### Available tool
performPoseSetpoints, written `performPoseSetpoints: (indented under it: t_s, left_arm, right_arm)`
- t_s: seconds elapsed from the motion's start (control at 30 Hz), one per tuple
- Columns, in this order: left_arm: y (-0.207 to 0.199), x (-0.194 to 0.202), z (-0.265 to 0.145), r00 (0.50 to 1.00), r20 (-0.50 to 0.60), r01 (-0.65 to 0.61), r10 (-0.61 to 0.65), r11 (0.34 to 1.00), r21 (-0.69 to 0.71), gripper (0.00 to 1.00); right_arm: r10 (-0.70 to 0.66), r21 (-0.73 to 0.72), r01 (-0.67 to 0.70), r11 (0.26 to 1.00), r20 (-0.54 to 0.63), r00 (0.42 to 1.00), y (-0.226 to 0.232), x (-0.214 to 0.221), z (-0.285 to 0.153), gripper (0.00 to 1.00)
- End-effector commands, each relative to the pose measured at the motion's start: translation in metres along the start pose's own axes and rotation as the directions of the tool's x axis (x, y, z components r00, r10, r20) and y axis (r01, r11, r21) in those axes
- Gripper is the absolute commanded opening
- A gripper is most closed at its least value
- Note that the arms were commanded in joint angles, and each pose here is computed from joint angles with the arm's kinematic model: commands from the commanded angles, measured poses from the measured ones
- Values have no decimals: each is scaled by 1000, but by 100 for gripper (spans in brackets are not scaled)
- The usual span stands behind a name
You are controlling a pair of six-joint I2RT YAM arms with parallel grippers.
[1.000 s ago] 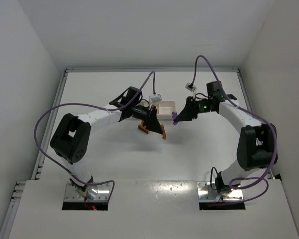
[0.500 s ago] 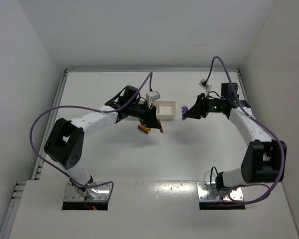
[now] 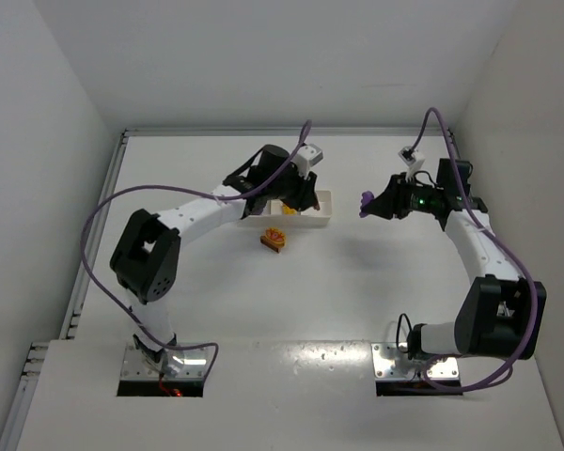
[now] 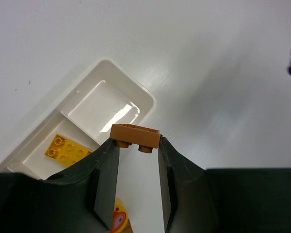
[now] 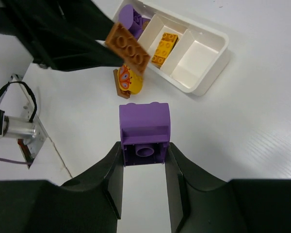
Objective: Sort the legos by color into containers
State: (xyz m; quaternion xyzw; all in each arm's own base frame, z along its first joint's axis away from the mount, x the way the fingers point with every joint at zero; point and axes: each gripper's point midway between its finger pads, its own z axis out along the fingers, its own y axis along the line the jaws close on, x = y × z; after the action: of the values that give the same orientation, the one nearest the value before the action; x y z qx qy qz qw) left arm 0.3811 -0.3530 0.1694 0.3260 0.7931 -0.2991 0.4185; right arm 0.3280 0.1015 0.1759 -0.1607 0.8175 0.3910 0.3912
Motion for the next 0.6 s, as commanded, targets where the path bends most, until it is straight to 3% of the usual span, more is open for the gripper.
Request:
performPoseSetpoints:
  t_s: [0.0,0.27,0.37,0.47,0.57]
  left_arm:
    - [23,-8,21,1000,17,16,-15,996,-93,0]
    - [40,2,54,999,-17,36,-38,991,-130,0]
    - [42,8,64,997,-50,54,-60,991,-121,9]
    - [41,3,70,996,-53,65,-71,992,-110,31]
    - [42,11,74,994,-77,70,-79,991,-112,46]
  right_arm:
    - [-39,6,39,999,40,998,3,-10,-5,0]
    - [-26,13,26,1000,45,999,1,-11,-6,0]
    - [-23,11,23,1000,50,998,0,-11,-8,0]
    - [-23,11,23,1000,50,998,0,-11,-8,0]
    - [-23,11,23,1000,50,998,0,-11,-8,0]
